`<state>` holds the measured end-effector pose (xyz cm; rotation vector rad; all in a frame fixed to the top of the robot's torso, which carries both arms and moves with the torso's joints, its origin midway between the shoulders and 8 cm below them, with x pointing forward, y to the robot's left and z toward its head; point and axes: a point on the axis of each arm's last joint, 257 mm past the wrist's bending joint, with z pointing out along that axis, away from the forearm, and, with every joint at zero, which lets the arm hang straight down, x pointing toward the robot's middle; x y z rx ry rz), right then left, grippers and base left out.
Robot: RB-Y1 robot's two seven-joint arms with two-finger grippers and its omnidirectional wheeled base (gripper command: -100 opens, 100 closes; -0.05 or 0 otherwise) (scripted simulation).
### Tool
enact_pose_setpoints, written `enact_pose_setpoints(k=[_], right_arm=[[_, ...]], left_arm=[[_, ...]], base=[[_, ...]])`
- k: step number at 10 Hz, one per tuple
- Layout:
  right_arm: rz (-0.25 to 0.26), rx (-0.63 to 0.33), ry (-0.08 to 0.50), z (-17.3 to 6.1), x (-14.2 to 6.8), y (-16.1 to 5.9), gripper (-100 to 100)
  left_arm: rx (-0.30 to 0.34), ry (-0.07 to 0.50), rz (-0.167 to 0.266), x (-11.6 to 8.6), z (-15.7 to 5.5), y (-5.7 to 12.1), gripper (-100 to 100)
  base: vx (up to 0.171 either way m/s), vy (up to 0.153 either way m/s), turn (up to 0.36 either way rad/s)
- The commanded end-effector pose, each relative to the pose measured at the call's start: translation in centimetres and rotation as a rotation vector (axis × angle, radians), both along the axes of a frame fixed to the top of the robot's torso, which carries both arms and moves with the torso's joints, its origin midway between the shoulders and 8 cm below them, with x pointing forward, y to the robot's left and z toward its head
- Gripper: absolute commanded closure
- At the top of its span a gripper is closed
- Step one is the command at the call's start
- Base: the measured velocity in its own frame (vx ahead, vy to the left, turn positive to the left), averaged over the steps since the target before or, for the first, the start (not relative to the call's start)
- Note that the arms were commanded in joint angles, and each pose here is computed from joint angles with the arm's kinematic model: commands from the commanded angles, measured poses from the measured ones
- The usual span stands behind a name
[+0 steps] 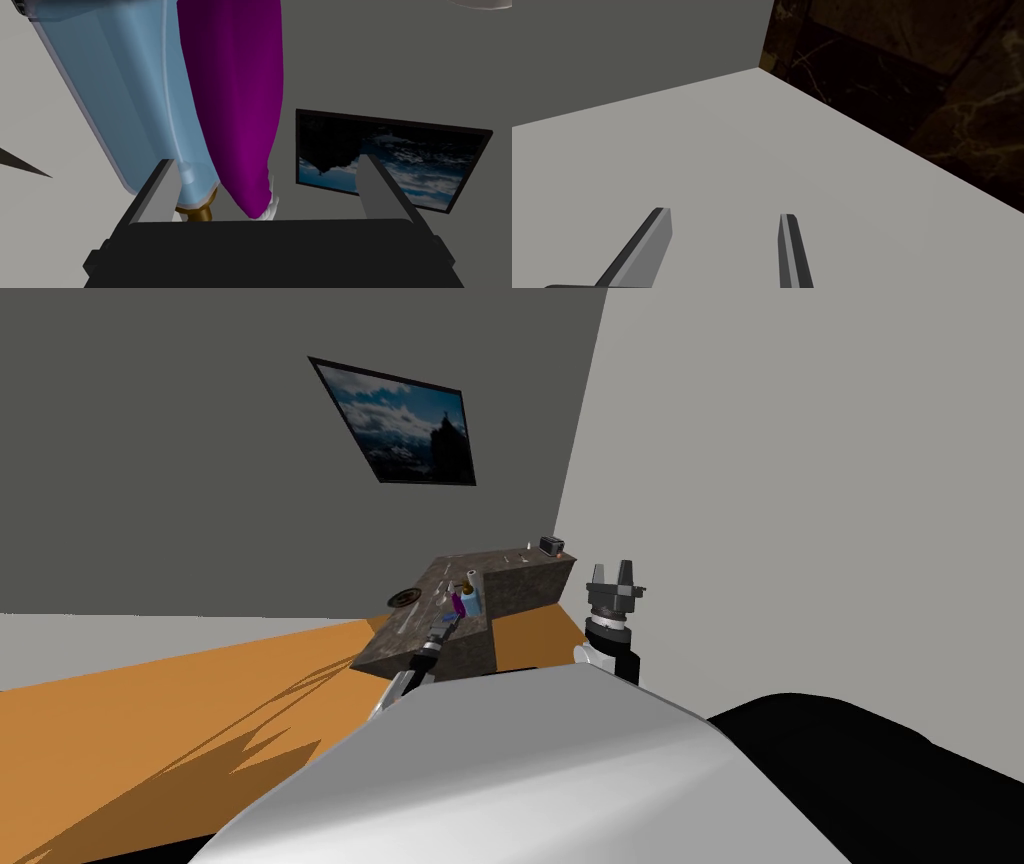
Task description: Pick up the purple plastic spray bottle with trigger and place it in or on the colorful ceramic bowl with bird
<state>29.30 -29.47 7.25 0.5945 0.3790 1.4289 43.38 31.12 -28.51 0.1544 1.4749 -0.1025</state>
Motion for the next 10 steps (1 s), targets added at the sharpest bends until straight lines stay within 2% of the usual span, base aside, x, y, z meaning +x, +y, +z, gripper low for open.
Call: enact_pose_setpoints(k=[1, 4, 9, 10], right_arm=[[0.000, 0.000, 0.000, 0.0, 0.0, 0.0, 0], [0.000, 0.000, 0.000, 0.0, 0.0, 0.0, 0], [0.000, 0.000, 0.000, 0.0, 0.0, 0.0, 0], [0.000, 0.000, 0.000, 0.0, 0.0, 0.0, 0]], left_arm=[[0.008, -0.008, 0.001, 0.3, -0.4, -0.8, -100], [0.014, -0.024, 0.002, 1.0, -1.3, -3.0, -100], [-0.038, -0.039, 0.009, 1.7, -2.1, -6.8, -100], [-0.028, -0.039, 0.007, 1.7, -2.0, -6.4, -100]], base=[[0.000, 0.023, 0.068], [-0.001, 0.025, 0.068], [0.002, 0.016, 0.036], [0.000, 0.000, 0.000]])
